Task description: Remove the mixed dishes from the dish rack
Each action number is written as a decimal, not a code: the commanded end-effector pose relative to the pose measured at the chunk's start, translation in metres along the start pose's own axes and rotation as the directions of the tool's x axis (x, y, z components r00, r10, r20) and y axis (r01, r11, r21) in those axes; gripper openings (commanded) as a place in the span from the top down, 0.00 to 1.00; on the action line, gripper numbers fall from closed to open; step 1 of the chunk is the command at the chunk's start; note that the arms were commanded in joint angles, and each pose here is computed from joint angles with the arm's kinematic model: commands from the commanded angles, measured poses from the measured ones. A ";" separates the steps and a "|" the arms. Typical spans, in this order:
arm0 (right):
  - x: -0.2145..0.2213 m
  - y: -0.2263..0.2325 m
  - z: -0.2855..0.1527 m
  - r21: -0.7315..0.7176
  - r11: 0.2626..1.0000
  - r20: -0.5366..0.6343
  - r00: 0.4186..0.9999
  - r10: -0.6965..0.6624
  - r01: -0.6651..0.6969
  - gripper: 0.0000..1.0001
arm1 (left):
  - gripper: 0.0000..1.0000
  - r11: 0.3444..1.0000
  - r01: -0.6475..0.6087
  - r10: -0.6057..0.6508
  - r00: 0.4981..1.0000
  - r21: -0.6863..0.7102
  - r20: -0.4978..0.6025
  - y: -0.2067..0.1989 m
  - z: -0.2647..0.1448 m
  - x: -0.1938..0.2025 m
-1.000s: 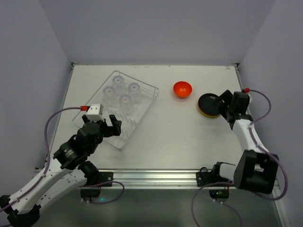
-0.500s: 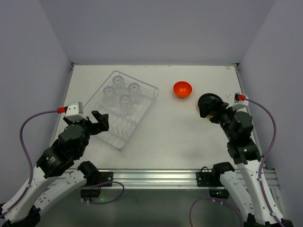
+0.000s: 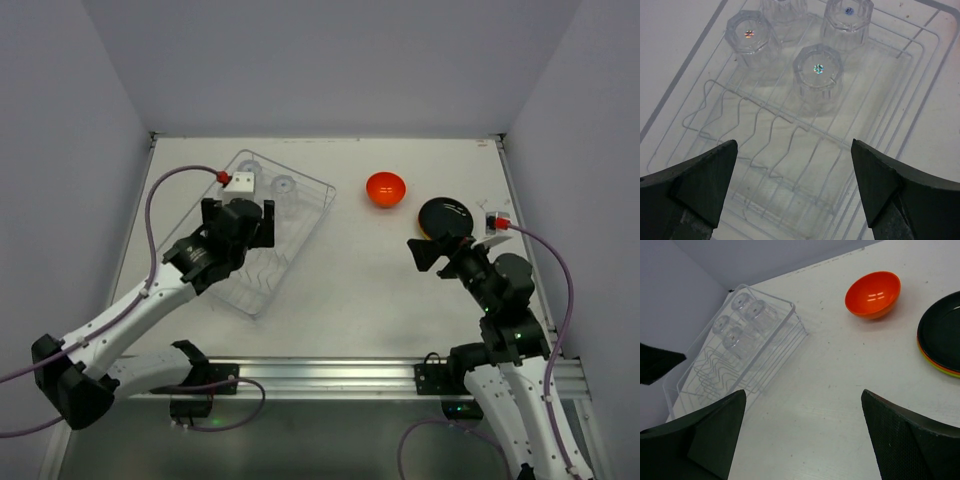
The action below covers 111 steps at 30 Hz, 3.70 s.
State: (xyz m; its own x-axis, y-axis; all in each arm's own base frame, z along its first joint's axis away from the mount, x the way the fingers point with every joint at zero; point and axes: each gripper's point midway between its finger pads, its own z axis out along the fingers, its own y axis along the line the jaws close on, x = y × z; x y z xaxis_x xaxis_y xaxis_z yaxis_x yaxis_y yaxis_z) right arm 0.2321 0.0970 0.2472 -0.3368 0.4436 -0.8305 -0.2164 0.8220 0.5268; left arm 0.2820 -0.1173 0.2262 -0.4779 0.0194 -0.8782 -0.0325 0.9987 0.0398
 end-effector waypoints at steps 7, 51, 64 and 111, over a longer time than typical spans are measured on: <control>0.003 0.031 -0.007 -0.203 0.976 0.025 0.997 -0.074 0.077 0.01 | 0.00 0.983 0.012 0.008 0.994 0.181 -0.110 -0.016 0.089 -0.018; 0.017 0.034 0.004 -0.246 0.967 -0.054 0.995 -0.078 0.062 0.01 | 1.00 0.949 -0.004 0.021 0.999 0.315 -0.049 -0.040 0.095 -0.063; 0.039 0.104 -0.023 -0.680 0.728 -0.154 0.988 -0.033 -0.082 0.01 | 1.00 0.443 0.189 -0.363 0.932 0.876 -0.018 -0.105 -0.076 -0.096; 0.026 0.051 0.086 -0.063 0.964 -0.416 0.871 -0.261 0.258 1.00 | 0.00 0.976 0.208 -0.216 0.967 0.070 0.132 0.032 -0.057 -0.022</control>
State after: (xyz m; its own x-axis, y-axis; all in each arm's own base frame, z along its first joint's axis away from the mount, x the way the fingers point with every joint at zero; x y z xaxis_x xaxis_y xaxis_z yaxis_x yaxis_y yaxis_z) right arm 0.2782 0.2216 0.2909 -0.4977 0.2373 -0.8342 -0.5526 0.6546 0.5159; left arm 0.2487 -0.1568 0.3133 -0.3236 -0.4441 -0.8355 0.1506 0.8476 -0.5088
